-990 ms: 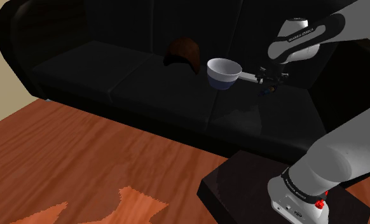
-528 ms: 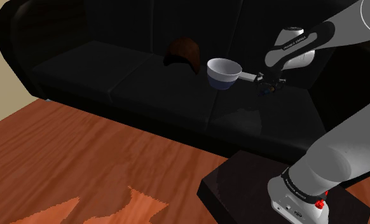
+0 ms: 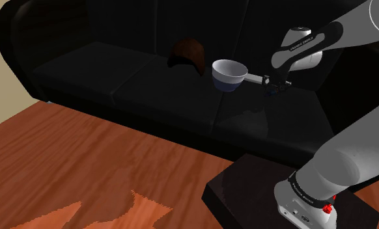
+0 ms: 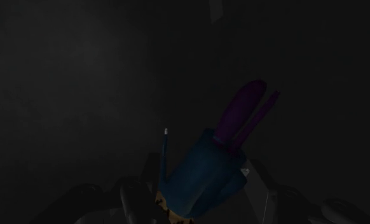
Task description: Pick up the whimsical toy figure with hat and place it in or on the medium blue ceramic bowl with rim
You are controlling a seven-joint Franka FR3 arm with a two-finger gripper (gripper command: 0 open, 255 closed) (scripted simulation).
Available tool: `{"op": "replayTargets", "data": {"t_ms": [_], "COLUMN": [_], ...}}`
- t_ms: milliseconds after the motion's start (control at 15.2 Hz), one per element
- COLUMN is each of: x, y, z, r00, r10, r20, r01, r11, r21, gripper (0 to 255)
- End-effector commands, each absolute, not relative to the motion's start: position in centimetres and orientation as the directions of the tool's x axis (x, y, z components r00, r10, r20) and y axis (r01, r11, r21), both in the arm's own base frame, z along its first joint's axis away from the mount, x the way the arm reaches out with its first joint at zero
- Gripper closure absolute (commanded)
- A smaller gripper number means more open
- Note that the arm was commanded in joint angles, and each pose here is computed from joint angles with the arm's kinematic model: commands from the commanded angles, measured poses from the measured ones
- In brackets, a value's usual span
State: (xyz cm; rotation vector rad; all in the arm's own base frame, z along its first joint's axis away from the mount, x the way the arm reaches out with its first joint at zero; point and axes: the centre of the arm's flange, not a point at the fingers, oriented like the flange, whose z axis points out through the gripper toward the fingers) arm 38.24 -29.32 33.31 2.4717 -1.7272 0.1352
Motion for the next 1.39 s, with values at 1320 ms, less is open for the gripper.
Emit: {"op": "replayTargets", "data": {"t_ms": [1320], "x": [38.0], "y": [-29.4], "z": [39.9], "r00": [0.342], "r10": [-0.930], "r20": [0.137], "r01": [-0.940], "r11": [-0.338], "r21": [0.056], "gripper": [255]}}
